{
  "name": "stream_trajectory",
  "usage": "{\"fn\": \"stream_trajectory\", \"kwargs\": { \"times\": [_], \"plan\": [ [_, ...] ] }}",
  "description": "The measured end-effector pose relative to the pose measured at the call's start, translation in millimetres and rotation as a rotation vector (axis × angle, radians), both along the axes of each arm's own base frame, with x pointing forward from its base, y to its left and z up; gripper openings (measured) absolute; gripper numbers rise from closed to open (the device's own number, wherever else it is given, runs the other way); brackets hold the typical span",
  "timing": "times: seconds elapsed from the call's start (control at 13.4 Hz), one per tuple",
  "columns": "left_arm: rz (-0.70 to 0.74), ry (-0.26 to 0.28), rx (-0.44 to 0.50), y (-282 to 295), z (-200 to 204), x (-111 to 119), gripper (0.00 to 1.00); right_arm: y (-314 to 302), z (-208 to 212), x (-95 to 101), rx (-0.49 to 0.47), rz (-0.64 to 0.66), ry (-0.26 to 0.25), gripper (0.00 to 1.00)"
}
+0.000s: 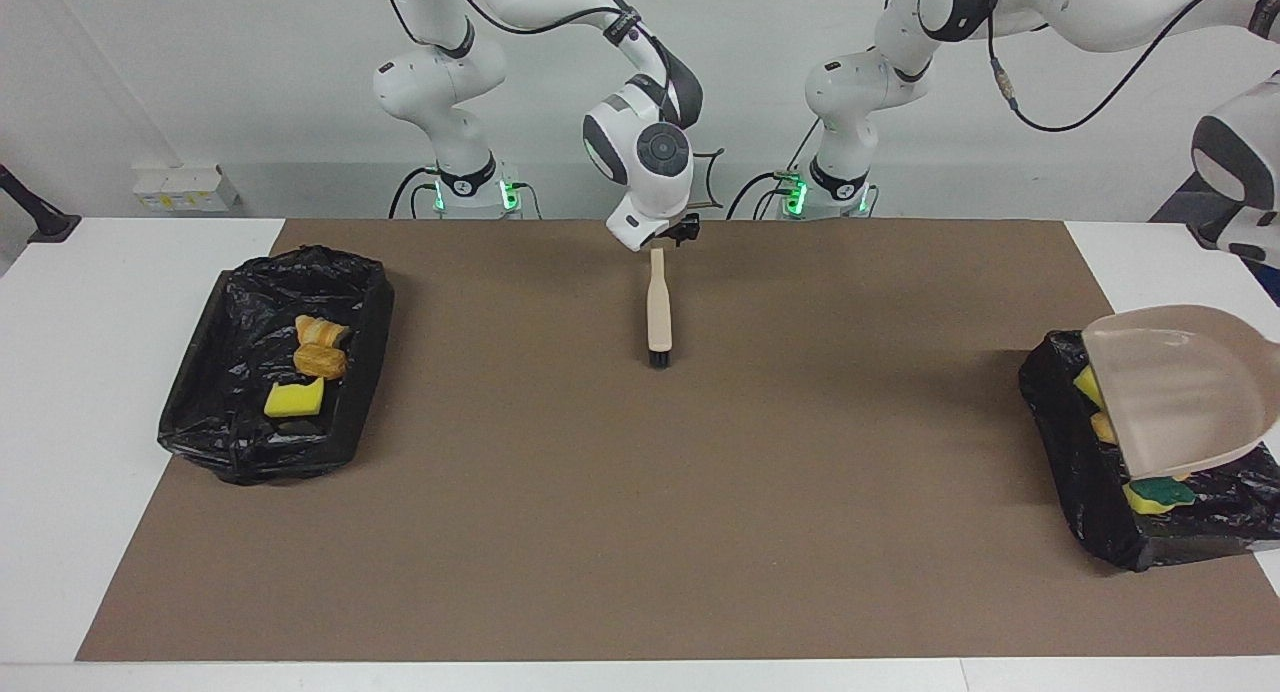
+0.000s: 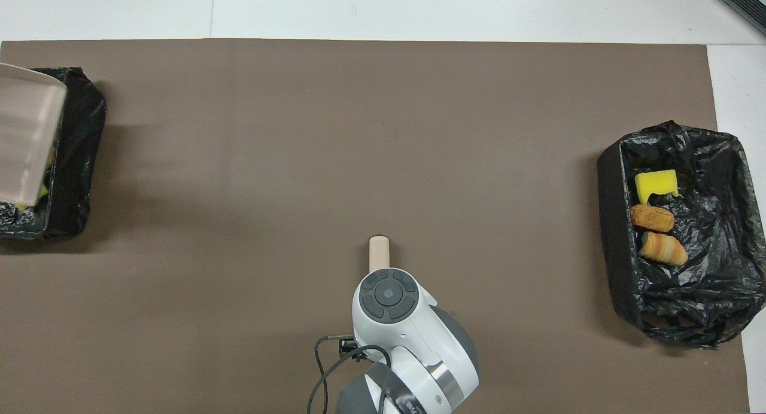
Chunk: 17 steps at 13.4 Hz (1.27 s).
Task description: Sweep and dump trash in bin
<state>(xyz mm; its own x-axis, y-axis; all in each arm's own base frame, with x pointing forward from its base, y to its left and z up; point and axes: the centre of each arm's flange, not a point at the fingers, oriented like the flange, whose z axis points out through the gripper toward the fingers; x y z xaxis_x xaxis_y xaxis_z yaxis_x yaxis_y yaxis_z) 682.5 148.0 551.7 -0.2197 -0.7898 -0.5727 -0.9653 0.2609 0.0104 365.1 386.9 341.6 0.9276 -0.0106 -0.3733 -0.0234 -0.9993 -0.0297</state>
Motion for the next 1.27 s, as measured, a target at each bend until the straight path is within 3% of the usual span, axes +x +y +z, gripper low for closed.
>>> {"fn": "stream_trajectory", "kwargs": {
  "times": [0.07,0.3,0.45,0.67,0.89,1.12,1.27],
  "plan": [
    [-0.005,0.018,-0.031,-28,-21,2,0.33,-8,13,13.7,0.019,-0.010,-0.022,1.00],
    [0.071,0.022,-0.141,-133,-85,-1,0.33,-66,73,63.7,0.090,0.006,-0.140,1.00],
    [0.138,0.024,-0.209,-186,-112,-13,0.33,-110,100,91.4,0.076,0.021,-0.221,1.00],
    [0.357,-0.042,-0.329,-254,-138,-34,0.33,-168,137,137.6,-0.025,-0.010,-0.361,1.00],
    [0.570,-0.120,-0.387,-324,-151,-56,0.33,-233,183,175.0,-0.124,-0.013,-0.484,1.00],
    [0.832,-0.195,-0.489,-386,-153,-75,0.33,-271,229,185.6,-0.161,-0.022,-0.501,1.00],
    [0.929,-0.229,-0.525,-424,-154,-89,0.33,-283,255,184.3,-0.173,-0.046,-0.489,1.00]
  ]
}}
